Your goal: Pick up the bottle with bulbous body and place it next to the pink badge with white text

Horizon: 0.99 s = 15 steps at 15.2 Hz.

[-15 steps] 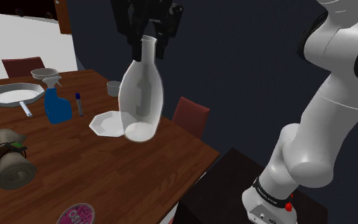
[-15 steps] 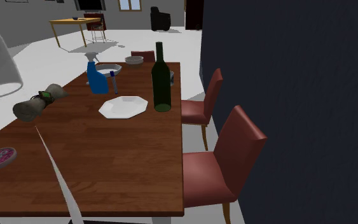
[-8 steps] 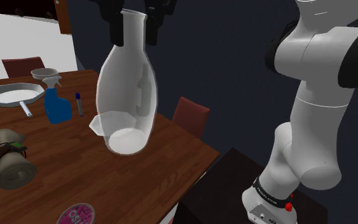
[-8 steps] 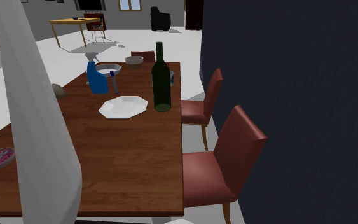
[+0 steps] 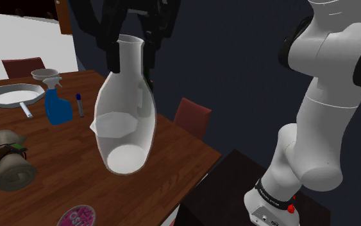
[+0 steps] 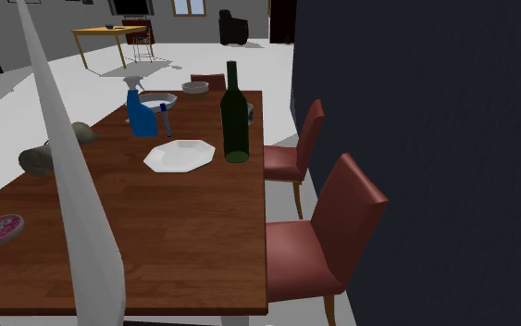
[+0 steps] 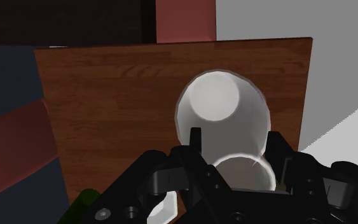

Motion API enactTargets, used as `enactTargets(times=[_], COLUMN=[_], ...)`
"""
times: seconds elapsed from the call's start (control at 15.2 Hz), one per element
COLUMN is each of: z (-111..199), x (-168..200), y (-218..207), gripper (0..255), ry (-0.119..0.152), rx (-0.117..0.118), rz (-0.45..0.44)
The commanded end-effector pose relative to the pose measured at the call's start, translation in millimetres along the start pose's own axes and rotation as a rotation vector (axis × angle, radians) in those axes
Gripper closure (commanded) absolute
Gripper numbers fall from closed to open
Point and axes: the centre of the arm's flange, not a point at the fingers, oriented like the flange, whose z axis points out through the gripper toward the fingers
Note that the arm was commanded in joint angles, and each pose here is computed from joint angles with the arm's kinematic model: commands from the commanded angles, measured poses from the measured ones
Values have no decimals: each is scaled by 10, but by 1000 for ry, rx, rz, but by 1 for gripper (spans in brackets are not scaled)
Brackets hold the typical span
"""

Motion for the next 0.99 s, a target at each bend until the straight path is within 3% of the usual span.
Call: enactTargets(times=[0.0,0.92], z=[107,846], x=[7,3], y=[4,-11], gripper=[255,255], ry=[0,0], rx=[1,1], rz=[1,1])
